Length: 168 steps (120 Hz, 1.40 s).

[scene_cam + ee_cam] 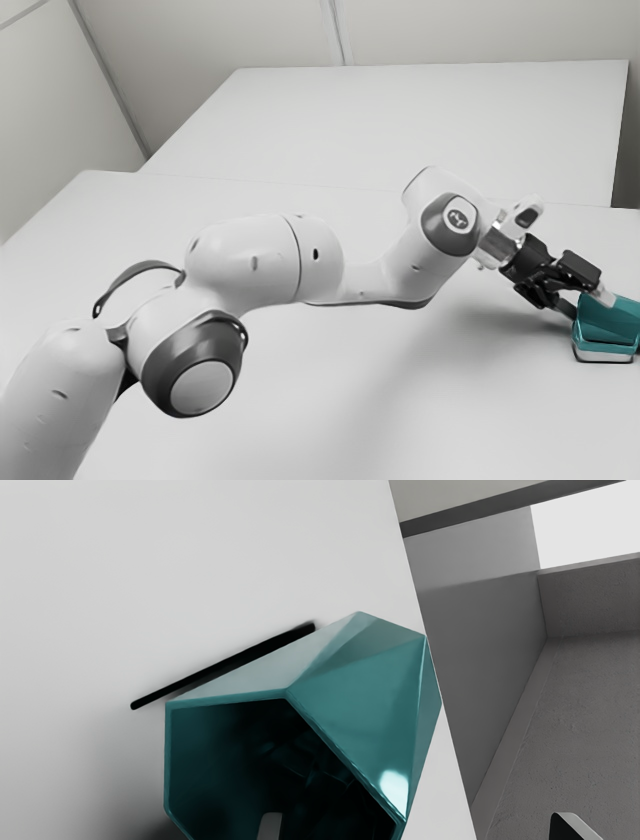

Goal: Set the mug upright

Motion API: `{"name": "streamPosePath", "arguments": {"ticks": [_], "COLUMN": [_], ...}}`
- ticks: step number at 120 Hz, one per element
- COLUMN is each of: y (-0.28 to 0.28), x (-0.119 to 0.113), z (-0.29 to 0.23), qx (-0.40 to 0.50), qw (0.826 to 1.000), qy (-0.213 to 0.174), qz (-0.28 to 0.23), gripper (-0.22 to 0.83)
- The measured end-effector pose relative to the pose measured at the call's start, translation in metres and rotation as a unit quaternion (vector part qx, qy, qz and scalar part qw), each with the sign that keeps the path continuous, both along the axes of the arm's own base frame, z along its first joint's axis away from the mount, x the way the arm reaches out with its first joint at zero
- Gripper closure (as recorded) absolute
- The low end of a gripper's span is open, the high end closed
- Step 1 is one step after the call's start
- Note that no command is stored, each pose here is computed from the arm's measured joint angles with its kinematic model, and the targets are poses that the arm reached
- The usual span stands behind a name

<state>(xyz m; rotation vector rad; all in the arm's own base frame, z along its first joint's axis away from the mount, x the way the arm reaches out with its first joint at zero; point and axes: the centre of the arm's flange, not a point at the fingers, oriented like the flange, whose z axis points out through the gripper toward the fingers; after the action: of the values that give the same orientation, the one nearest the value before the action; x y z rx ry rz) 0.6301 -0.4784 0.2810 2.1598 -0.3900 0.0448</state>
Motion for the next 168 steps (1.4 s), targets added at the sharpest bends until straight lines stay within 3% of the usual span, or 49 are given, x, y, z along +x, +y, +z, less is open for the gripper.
{"name": "streamPosePath", "arguments": {"ticks": [52,124,148,168], "y": [-0.019,-0.020,-0.021,-0.019], "x": [-0.005,-0.004,-0.004,-0.002], "z": [-0.005,-0.004,0.001,0.038], "qx": [-0.007,-0.006,-0.005,-0.015], "qw": [1.000,1.000,1.000,0.999], "qy": [-0.004,-0.011,-0.014,-0.032], "qz": [-0.006,-0.001,-0.001,-0.001], "gripper": [0.08,0.66,0.73,0.76]}}
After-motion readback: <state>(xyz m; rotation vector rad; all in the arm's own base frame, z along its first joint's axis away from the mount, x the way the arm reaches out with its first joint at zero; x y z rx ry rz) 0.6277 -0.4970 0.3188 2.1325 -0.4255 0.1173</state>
